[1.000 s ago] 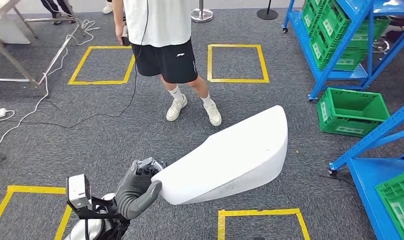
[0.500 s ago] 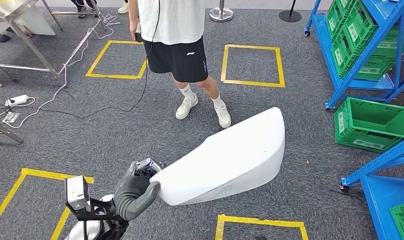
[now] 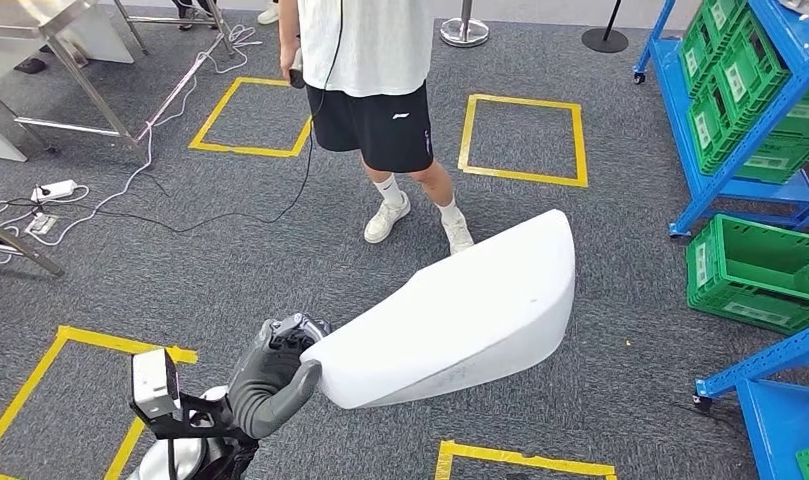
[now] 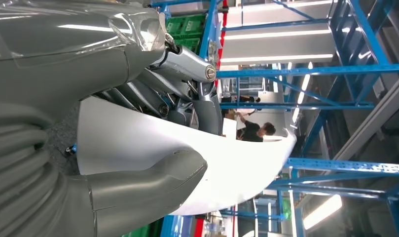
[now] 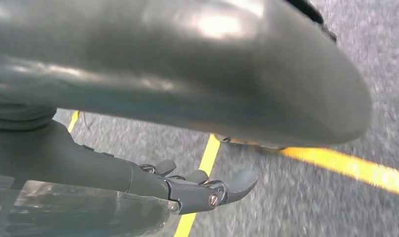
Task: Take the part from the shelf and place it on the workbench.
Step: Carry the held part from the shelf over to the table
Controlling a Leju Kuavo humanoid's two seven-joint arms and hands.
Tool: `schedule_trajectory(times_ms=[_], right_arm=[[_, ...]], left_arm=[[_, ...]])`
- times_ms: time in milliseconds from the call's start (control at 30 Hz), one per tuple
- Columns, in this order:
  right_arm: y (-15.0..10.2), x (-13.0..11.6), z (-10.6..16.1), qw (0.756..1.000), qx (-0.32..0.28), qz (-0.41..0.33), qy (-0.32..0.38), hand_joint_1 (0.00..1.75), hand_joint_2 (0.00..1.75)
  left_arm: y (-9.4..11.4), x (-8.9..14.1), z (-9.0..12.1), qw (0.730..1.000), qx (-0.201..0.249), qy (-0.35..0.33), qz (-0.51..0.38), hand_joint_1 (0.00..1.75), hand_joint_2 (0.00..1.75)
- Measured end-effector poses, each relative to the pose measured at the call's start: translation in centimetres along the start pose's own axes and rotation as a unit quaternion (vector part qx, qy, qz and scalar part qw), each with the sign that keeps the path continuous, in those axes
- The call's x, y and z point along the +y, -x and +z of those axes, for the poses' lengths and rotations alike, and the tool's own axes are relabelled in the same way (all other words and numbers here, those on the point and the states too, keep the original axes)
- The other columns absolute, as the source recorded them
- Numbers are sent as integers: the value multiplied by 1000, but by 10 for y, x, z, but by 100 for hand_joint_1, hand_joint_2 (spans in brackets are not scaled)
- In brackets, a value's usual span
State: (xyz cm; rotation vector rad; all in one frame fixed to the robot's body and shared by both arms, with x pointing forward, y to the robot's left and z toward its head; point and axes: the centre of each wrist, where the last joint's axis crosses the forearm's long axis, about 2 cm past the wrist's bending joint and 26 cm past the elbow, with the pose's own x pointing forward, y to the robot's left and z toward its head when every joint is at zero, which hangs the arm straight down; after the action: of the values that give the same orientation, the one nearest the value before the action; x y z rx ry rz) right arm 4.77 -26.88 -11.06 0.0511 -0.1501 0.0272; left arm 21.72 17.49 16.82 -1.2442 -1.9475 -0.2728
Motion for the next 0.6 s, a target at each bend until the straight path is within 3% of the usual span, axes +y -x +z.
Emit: schedule_trajectory(times_ms=[600], right_arm=[[-2,2,0,1000,-2,-8,3,0,0]], left_arm=[[-1,1,-2,1000,3,-1,-4,175,175]])
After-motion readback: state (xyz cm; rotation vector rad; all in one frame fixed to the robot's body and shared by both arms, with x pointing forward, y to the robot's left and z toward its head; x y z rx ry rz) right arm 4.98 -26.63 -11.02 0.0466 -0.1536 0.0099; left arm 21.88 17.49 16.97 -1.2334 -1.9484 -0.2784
